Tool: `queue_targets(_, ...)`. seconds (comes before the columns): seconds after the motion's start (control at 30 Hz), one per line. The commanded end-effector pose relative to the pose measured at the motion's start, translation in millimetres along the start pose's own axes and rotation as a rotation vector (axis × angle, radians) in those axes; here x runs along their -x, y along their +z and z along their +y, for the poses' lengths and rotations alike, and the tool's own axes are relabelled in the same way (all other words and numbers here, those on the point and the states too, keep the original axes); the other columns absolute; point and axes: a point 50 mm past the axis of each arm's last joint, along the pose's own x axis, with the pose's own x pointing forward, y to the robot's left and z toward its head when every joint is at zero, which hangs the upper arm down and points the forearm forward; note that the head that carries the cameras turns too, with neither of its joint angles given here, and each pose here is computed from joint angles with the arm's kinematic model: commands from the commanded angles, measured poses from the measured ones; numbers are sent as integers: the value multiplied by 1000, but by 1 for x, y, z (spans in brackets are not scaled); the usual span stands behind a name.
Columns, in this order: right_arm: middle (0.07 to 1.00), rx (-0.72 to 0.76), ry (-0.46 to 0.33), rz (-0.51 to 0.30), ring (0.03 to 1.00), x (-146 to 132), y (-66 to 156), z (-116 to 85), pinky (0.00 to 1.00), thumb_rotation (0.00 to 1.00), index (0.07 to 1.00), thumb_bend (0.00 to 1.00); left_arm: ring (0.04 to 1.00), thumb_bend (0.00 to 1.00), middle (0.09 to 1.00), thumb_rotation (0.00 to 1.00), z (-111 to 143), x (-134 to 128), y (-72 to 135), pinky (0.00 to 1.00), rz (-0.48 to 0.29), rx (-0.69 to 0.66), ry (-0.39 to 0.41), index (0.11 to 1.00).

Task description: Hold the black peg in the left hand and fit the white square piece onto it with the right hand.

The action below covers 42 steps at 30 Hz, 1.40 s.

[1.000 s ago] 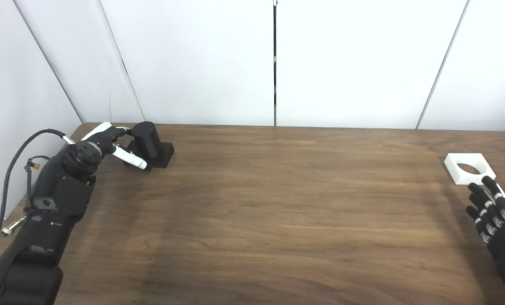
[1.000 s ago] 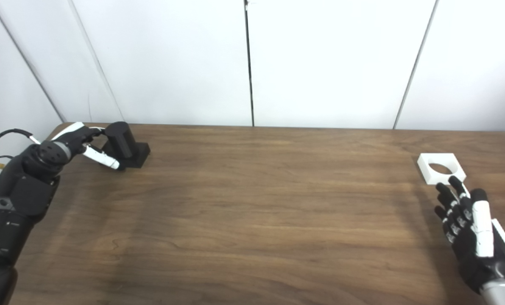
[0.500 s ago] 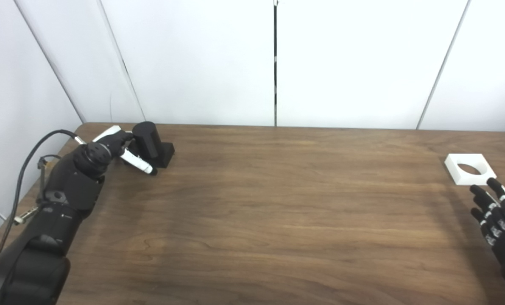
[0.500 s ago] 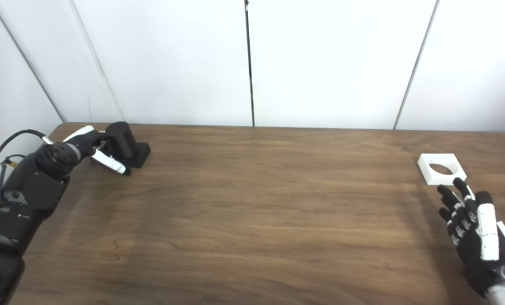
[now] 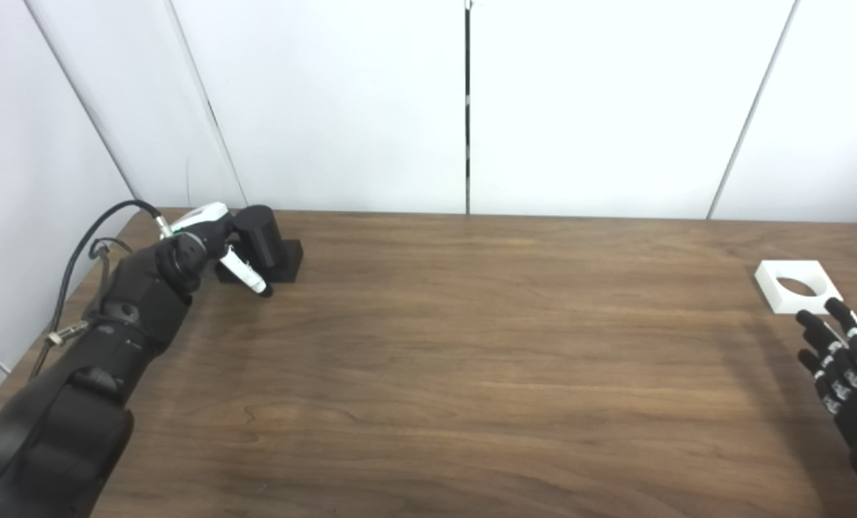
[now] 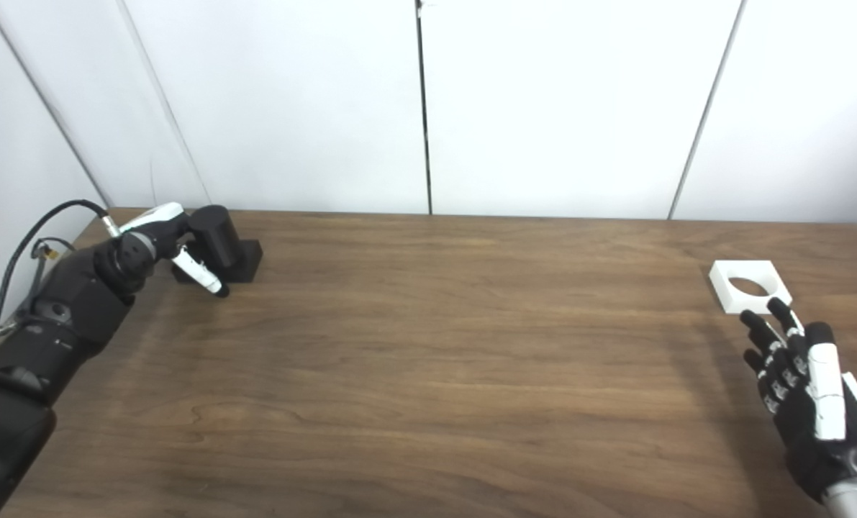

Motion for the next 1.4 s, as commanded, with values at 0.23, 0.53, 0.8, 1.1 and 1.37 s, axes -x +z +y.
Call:
queue_targets(0.23,935,7,17,-88,987,-4,18,-2,977,1000,1000,581,877,522,773,47,26,-3,3,927,-23,-118,156,486)
queue_targets(0.53,927,17,7,-91,975,-5,18,-2,964,1000,1000,605,884,523,805,46,21,-3,4,888,-30,-108,145,486)
queue_targets(0.8,919,0,40,-96,974,-9,14,11,977,1000,1000,559,869,522,781,48,17,13,30,831,-90,-27,46,485)
queue_targets(1.1,926,-31,48,-96,983,-16,7,28,987,1000,1000,543,905,523,829,52,-1,62,88,857,-147,-50,-93,488)
queue_targets(1.37,915,-39,62,-93,965,-26,-2,41,963,1000,1000,556,845,523,766,55,-46,119,166,797,-216,-24,-171,488)
